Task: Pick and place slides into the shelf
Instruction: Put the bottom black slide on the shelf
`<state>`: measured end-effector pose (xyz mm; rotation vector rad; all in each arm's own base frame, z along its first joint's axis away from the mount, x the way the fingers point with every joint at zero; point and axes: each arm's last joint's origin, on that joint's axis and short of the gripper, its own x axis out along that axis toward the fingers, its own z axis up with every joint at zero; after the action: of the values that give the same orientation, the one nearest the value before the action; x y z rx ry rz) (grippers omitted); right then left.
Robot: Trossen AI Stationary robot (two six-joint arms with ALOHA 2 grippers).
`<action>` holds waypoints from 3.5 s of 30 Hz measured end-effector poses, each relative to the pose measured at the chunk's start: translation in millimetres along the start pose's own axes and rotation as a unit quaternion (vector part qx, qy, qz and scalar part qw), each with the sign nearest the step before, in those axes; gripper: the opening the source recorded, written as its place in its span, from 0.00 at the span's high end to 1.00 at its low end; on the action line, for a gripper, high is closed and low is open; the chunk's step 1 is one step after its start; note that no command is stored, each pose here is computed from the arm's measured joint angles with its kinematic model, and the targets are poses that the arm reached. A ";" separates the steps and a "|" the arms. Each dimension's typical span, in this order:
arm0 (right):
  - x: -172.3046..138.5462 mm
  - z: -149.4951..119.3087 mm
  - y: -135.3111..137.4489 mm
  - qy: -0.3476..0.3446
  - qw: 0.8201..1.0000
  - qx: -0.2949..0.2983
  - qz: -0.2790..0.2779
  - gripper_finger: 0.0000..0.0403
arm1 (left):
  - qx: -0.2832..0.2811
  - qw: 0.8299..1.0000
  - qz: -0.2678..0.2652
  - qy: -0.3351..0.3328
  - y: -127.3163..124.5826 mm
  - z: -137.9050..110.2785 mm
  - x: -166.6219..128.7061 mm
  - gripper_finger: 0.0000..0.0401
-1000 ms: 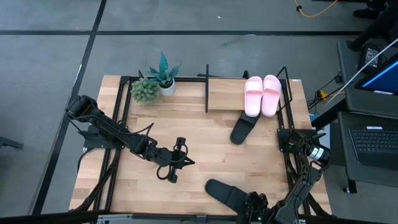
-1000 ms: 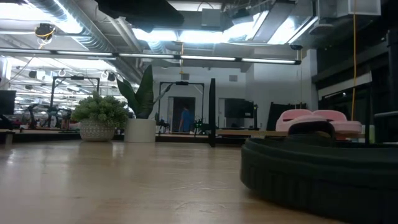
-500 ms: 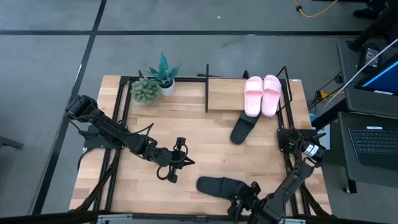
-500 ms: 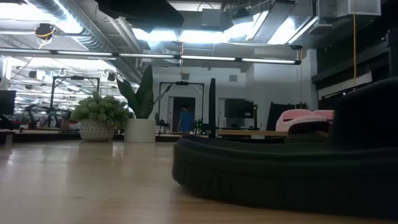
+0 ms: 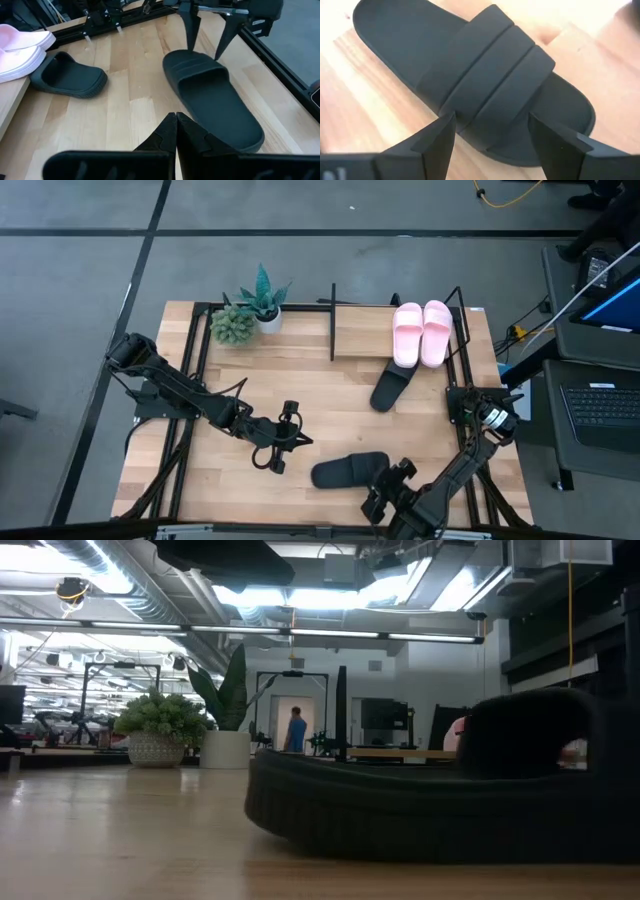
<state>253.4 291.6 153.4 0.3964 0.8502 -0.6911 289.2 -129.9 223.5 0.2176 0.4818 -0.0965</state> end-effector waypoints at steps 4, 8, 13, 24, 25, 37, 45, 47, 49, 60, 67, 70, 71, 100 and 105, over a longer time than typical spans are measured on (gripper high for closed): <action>5.6 8.0 0.2 -0.013 1.000 -0.020 -0.007 0.39 | 0.000 1.000 0.000 0.000 0.1 0.0 0.0 1.00; 11.0 15.2 -0.5 -0.013 0.999 -0.035 -0.019 0.39 | 0.000 1.000 0.000 0.000 0.0 0.0 0.0 1.00; 16.4 22.9 -1.5 -0.013 0.998 -0.046 -0.030 0.39 | 0.001 1.000 0.000 0.002 0.0 -0.5 0.0 1.00; -13.2 34.6 -3.8 -0.027 0.999 -0.029 0.011 0.52 | 0.002 1.000 0.000 0.005 0.0 -0.9 0.0 1.00; -15.7 36.8 -3.2 -0.036 0.999 -0.025 0.016 0.52 | 0.002 1.000 0.000 0.005 0.1 -0.9 0.0 1.00; -12.1 51.9 11.3 -0.063 0.994 -0.066 0.056 0.51 | 0.004 1.000 0.000 0.009 0.1 -1.9 0.0 1.00; -9.2 56.3 13.4 -0.065 0.994 -0.066 0.061 0.51 | 0.004 1.000 0.000 0.011 0.1 -2.1 0.0 1.00; -8.8 57.3 14.9 -0.066 0.994 -0.060 0.067 0.51 | 0.005 1.000 0.000 0.011 0.0 -2.2 0.0 1.00; -8.8 57.5 16.1 -0.066 0.994 -0.056 0.072 0.51 | 0.004 1.000 0.000 0.011 0.1 -2.2 0.0 1.00; -0.3 50.8 17.3 -0.071 0.989 -0.090 0.088 0.51 | 0.005 1.000 0.000 0.013 0.1 -2.6 0.0 1.00; -0.4 51.0 17.9 -0.072 0.990 -0.085 0.091 0.51 | 0.007 1.000 0.000 0.020 0.1 -3.9 0.0 1.00; -0.3 51.1 17.9 -0.072 0.990 -0.086 0.091 0.51 | 0.008 1.000 0.000 0.022 0.3 -4.3 0.0 1.00; -0.1 51.4 17.9 -0.073 0.989 -0.089 0.090 0.51 | 0.008 1.000 0.000 0.022 0.5 -4.4 0.1 1.00; -9.7 70.6 30.6 -0.031 0.974 -0.187 0.124 0.64 | 0.008 0.999 0.001 0.034 0.7 -6.9 0.0 1.00; -6.2 69.7 28.7 -0.027 0.974 -0.194 0.111 0.65 | 0.007 0.999 0.001 0.034 0.7 -6.9 0.0 1.00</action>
<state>308.6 274.6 202.1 0.1161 0.8518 -0.3154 286.2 -127.7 217.7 0.2363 0.5482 -0.0914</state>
